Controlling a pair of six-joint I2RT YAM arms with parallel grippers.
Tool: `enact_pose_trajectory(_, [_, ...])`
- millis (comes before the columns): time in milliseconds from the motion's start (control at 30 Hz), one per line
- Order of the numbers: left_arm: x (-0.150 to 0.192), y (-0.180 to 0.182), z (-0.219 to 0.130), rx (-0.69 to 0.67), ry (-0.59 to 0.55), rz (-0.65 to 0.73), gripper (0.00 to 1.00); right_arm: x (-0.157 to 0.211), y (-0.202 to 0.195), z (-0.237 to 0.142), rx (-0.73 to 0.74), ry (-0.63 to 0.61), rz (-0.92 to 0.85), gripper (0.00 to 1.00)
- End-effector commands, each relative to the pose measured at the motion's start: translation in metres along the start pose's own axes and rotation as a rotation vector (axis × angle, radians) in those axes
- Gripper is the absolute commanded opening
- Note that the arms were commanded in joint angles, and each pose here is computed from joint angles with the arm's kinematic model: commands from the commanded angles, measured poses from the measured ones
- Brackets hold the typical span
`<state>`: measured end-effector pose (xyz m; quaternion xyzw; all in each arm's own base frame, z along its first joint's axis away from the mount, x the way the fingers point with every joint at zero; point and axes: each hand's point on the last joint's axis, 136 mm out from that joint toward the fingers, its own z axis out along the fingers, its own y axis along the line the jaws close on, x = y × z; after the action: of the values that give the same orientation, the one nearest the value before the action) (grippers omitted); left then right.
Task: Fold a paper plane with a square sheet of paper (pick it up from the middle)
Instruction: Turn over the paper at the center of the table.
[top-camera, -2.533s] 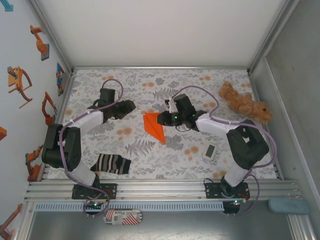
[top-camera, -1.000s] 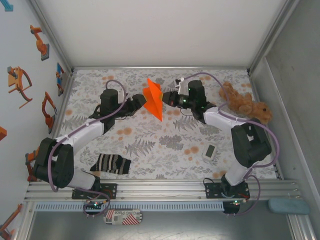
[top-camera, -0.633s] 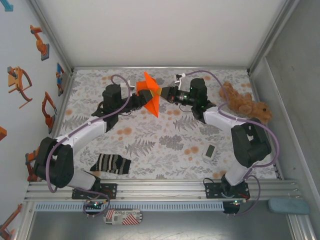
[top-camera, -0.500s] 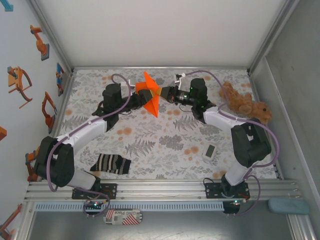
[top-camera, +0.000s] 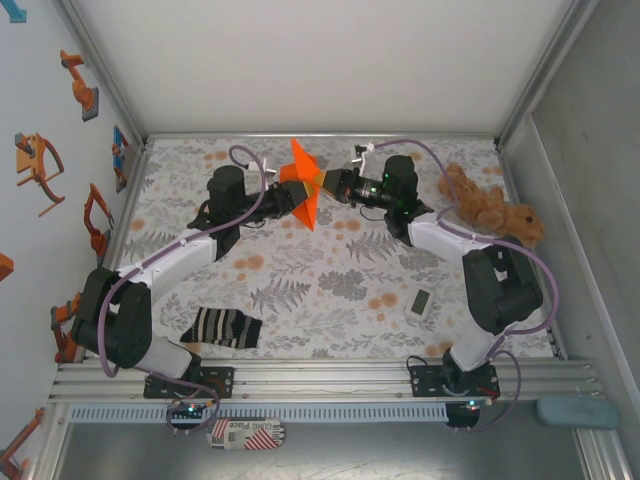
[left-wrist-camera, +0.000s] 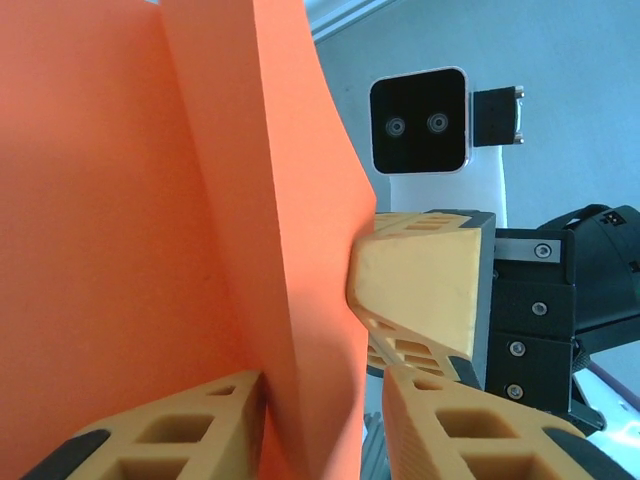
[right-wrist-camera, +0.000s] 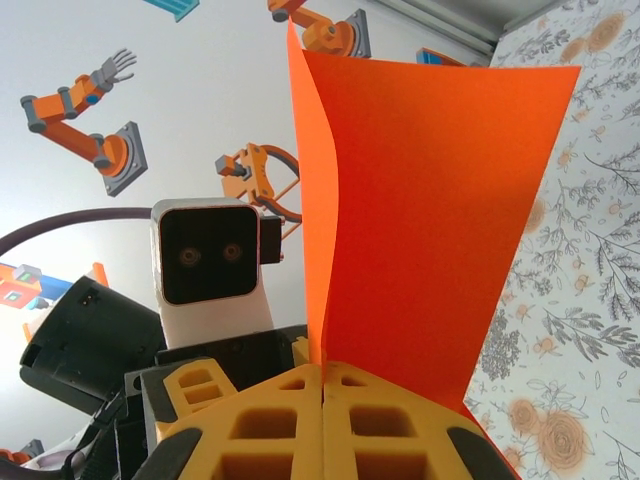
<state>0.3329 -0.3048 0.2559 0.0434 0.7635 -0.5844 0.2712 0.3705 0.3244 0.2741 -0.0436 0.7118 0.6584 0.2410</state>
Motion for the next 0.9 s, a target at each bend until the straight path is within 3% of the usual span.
enact_pose_trajectory(0, [-0.008,-0.028,-0.004,0.08,-0.016,0.051,0.33,-0.005,0.015,-0.004,-0.046,-0.014,-0.031,0.0])
enact_pose_trajectory(333, [-0.011,-0.025,-0.004,0.085,-0.028,0.03,0.24,-0.005,0.011,-0.006,-0.041,-0.015,-0.022,0.01])
enact_pose_trajectory(567, [-0.014,-0.016,-0.006,0.059,-0.035,0.01,0.13,-0.014,0.008,-0.016,-0.022,-0.058,-0.031,0.16])
enact_pose_trajectory(867, [-0.016,0.005,-0.008,-0.024,-0.032,0.015,0.11,-0.022,-0.012,-0.036,0.037,-0.117,-0.018,0.29])
